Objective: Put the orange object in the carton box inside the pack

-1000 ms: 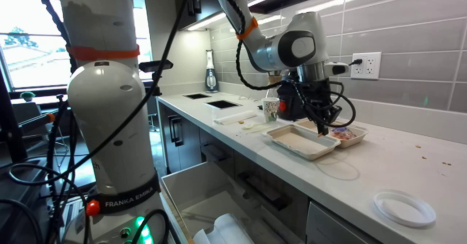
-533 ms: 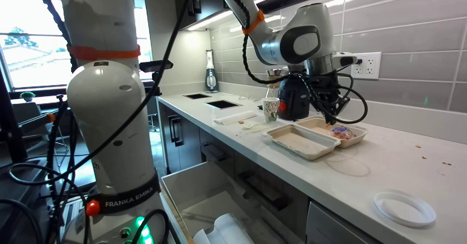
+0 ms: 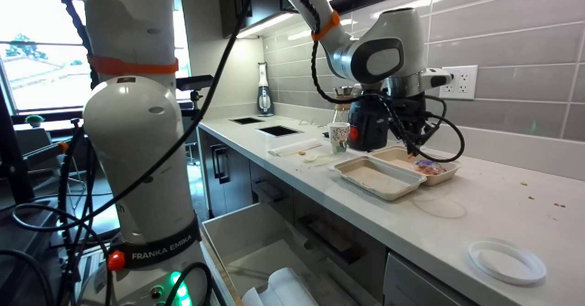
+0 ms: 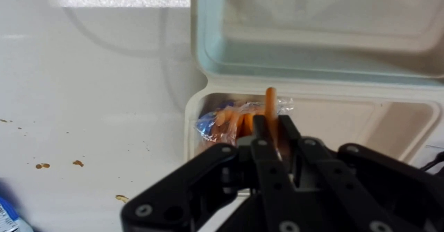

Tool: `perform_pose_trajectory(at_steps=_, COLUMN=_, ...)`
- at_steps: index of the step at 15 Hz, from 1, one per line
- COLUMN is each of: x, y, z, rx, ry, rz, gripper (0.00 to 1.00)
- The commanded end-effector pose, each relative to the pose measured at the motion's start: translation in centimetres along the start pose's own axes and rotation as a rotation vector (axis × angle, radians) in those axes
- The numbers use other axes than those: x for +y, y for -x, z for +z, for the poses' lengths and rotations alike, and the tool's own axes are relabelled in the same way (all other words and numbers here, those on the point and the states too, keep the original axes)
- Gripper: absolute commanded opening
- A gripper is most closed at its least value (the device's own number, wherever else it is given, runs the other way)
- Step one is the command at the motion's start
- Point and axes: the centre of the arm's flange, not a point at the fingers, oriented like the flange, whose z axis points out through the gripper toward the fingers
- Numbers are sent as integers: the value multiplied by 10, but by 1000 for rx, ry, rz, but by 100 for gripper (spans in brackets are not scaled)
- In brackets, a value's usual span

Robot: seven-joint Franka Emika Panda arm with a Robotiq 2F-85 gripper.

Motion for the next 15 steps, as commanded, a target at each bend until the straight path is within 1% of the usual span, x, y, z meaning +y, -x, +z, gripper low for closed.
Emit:
perform_pose_trajectory(at_steps=1, x=6, y=-9, z=15, rx=4, ry=-29, rz=-19, gripper=3)
perform_pose_trajectory(at_steps=15, x=10, y=-33, z=46, rx=-12, ry=-33, rz=-43, gripper=3)
